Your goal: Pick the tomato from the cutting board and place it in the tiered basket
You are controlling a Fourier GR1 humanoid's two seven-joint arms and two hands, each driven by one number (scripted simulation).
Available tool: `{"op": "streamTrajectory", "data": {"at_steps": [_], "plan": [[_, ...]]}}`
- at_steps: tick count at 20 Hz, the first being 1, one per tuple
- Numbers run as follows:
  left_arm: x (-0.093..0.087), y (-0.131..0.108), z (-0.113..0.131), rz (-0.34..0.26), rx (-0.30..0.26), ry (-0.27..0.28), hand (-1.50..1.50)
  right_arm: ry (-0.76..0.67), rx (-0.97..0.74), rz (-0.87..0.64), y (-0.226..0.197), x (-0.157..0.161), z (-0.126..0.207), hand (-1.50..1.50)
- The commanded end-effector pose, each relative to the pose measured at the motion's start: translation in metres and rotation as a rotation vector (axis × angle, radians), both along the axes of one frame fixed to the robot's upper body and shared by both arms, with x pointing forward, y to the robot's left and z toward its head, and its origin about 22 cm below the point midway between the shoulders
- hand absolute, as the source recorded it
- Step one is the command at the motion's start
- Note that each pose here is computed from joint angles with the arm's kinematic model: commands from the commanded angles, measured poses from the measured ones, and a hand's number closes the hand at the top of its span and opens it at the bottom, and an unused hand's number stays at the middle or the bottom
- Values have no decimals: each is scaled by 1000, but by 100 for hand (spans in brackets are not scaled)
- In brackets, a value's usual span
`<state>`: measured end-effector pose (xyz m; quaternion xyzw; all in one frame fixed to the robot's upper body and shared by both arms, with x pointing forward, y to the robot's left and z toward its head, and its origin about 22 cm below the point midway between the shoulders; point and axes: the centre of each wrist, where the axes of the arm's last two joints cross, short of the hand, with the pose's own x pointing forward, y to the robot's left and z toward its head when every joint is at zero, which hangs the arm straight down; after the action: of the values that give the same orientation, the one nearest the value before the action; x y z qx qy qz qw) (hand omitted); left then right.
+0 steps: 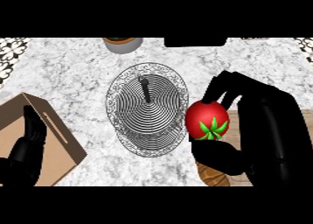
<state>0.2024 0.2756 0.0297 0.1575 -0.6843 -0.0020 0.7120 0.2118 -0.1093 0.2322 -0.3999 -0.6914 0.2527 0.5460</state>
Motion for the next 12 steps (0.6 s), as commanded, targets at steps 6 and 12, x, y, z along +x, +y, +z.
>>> {"op": "streamTrajectory", "data": {"at_steps": [6,12], "plan": [[-11,-29,-50,-33,-66,201,0,137,-51,-98,43,39,-1,150],[-12,-35,-50,-74,-68,200,0,189,-40,-135,60,63,-21,150]]}}
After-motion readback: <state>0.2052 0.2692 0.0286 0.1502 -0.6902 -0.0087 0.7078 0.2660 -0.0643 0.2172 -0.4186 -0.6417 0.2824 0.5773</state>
